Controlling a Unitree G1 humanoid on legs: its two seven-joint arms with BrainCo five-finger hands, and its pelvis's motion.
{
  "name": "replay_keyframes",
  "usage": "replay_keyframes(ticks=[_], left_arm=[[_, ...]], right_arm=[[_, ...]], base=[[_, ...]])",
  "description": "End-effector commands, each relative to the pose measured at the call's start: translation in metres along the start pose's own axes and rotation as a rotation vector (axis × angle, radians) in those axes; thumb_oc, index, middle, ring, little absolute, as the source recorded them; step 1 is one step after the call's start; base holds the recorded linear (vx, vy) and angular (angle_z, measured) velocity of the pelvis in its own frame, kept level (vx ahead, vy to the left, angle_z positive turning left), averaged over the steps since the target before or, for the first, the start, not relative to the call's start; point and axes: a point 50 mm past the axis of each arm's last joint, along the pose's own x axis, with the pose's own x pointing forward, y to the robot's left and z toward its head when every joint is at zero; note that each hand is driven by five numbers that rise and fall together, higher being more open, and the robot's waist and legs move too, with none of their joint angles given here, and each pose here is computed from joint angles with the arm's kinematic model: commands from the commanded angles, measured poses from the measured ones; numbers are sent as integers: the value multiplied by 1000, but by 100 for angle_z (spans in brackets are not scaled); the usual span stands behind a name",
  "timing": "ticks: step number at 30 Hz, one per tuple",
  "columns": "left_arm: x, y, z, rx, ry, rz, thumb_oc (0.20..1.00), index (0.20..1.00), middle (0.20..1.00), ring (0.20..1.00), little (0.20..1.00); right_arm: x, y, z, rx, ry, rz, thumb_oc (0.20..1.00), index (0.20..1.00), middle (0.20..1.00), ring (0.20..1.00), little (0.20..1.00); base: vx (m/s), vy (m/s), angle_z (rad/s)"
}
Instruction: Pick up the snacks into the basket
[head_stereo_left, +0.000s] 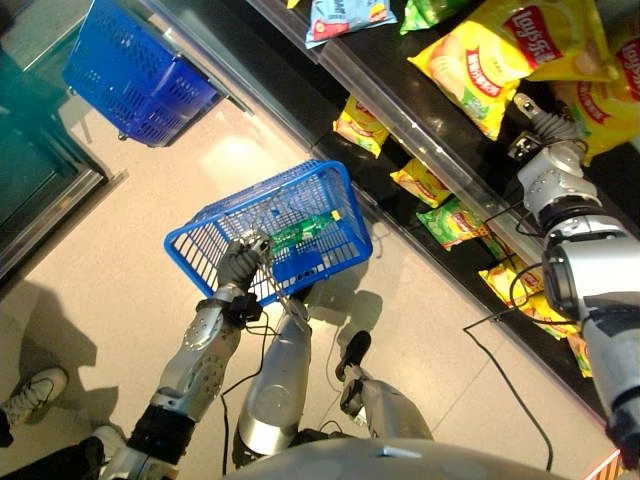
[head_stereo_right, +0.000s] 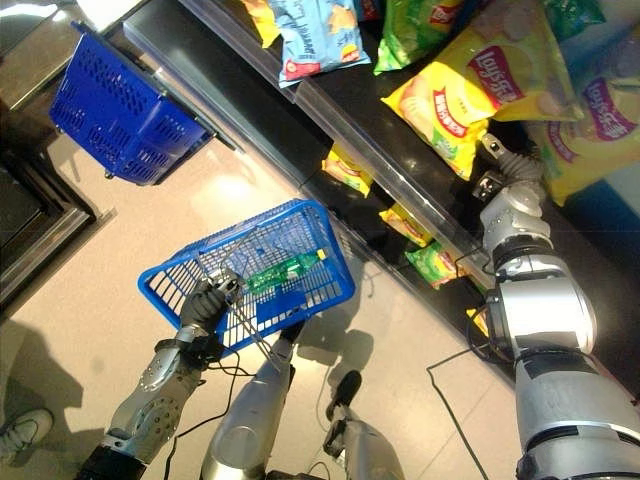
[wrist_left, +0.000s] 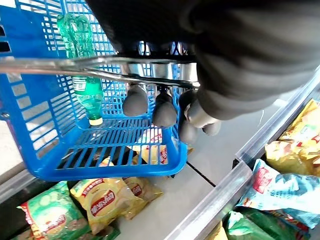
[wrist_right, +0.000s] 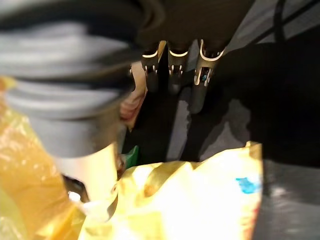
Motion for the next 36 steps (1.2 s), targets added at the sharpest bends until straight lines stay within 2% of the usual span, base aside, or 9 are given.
replay_keyframes(ticks=[1, 25, 26, 27, 36], left_arm=[[-11, -44, 71, -26, -375, -254, 200, 200, 200, 200, 200], [-6, -50, 74, -54, -385, -269, 200, 200, 200, 200, 200], [-6, -50, 74, -55, -386, -270, 200, 200, 200, 200, 200], [-5, -50, 74, -57, -389, -269, 200, 200, 200, 200, 200], [-4, -52, 70, -72, -373, -275, 200, 200, 200, 200, 200]], right_arm=[[-1, 18, 33, 4, -93, 94, 1000, 1000, 1000, 1000, 1000], [-10, 49, 42, 148, -130, 208, 1000, 1000, 1000, 1000, 1000], [-11, 51, 41, 152, -131, 215, 752, 752, 752, 752, 752], [-12, 55, 40, 155, -138, 236, 200, 200, 200, 200, 200], [-14, 57, 29, 189, -125, 243, 200, 200, 200, 200, 200]], base=[[60, 0, 26], [11, 3, 8], [15, -6, 5], [0, 0, 0], [2, 3, 1]])
